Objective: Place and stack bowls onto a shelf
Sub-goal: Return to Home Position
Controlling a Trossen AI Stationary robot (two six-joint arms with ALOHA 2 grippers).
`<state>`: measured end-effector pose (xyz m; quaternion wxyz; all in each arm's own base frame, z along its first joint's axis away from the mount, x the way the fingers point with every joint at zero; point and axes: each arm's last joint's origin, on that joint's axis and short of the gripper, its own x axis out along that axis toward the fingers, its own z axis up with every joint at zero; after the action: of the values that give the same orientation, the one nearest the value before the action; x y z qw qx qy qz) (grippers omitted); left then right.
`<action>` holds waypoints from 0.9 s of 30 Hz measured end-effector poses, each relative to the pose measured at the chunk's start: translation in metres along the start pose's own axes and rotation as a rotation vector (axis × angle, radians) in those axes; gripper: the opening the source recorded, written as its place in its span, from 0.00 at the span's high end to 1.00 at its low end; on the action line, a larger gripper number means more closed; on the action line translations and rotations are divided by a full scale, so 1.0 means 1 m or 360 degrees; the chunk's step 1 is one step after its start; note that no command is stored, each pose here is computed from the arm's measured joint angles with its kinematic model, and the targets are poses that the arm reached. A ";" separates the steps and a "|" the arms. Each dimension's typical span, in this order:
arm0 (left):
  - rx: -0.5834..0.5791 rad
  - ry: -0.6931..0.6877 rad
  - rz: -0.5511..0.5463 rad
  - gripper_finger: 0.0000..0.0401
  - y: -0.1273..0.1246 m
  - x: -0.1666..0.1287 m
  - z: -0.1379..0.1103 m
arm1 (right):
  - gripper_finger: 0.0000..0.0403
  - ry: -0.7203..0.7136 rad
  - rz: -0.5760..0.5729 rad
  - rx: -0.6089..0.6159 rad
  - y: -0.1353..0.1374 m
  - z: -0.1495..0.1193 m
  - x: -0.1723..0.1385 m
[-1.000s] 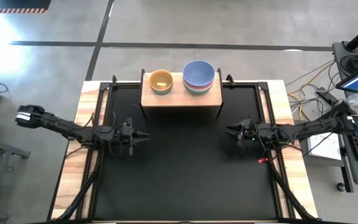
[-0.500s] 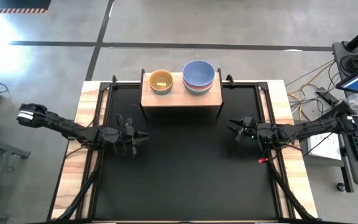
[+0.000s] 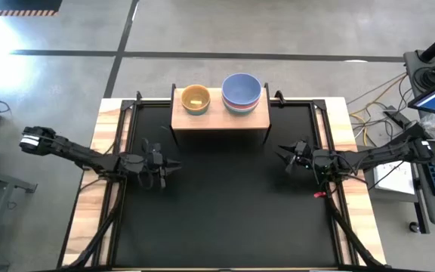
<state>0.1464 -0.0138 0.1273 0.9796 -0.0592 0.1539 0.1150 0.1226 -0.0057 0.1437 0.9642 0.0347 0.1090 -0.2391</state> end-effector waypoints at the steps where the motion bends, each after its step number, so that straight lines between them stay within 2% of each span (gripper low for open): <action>1: -0.0018 -0.0043 -0.0019 0.81 0.000 -0.002 0.004 | 0.66 0.0002 0.0000 -0.0001 0.000 0.000 0.000; 11: -0.0156 -0.0400 -0.0097 0.81 0.002 -0.021 0.028 | 0.66 -0.0064 0.0010 0.0039 -0.001 0.004 -0.003; 27: -0.0357 -0.0925 -0.0210 0.81 0.010 -0.057 0.056 | 0.66 -0.0382 0.0059 0.0234 -0.008 0.023 -0.019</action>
<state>0.1071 -0.0075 0.1970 0.9752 -0.1414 -0.1502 0.0797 0.1072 -0.0069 0.1704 0.9694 0.0784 -0.0256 -0.2311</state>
